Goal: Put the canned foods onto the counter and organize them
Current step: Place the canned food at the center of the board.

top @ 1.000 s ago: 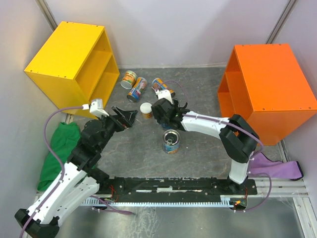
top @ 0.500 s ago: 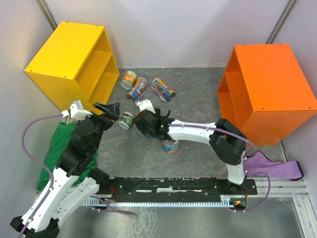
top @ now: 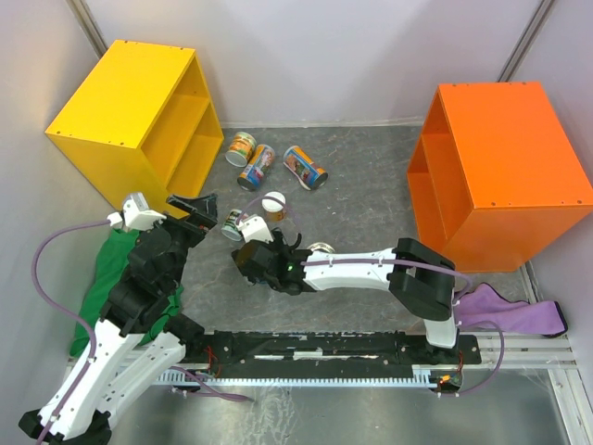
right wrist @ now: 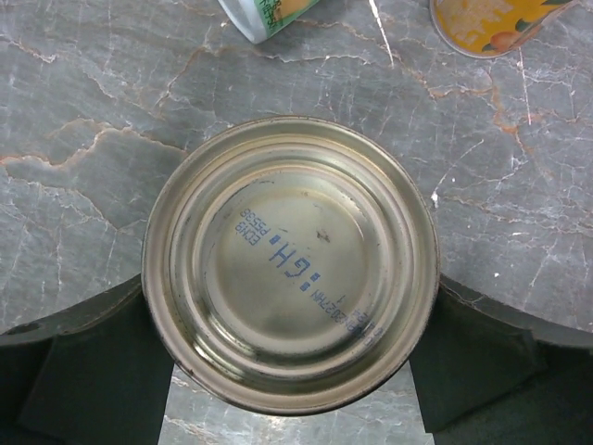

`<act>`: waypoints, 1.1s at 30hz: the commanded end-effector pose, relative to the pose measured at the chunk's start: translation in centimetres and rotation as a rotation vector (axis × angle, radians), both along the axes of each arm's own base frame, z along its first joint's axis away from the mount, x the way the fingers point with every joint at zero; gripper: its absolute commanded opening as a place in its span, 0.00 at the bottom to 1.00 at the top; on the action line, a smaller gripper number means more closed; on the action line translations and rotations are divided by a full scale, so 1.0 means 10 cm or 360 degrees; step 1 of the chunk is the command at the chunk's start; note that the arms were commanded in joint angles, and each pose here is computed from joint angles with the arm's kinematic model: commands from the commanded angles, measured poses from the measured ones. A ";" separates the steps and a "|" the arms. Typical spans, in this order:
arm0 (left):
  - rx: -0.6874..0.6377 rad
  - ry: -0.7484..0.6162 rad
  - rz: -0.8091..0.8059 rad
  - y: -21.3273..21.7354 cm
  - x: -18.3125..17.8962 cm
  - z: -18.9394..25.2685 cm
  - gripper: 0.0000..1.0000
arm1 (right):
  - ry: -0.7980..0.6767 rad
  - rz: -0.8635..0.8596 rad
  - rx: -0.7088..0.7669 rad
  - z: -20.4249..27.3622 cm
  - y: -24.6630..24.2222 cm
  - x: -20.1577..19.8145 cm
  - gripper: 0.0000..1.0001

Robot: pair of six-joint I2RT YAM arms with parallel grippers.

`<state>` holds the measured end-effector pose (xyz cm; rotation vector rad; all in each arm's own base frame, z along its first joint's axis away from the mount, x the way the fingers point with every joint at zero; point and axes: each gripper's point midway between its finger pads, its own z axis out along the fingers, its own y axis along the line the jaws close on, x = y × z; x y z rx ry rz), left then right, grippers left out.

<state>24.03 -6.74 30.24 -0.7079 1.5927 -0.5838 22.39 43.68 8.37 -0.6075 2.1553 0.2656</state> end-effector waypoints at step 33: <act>-0.0376 -0.0268 -0.0767 -1.27 0.44 0.94 0.99 | -0.0343 -0.0317 0.0321 2.18 -1.08 -0.20 0.97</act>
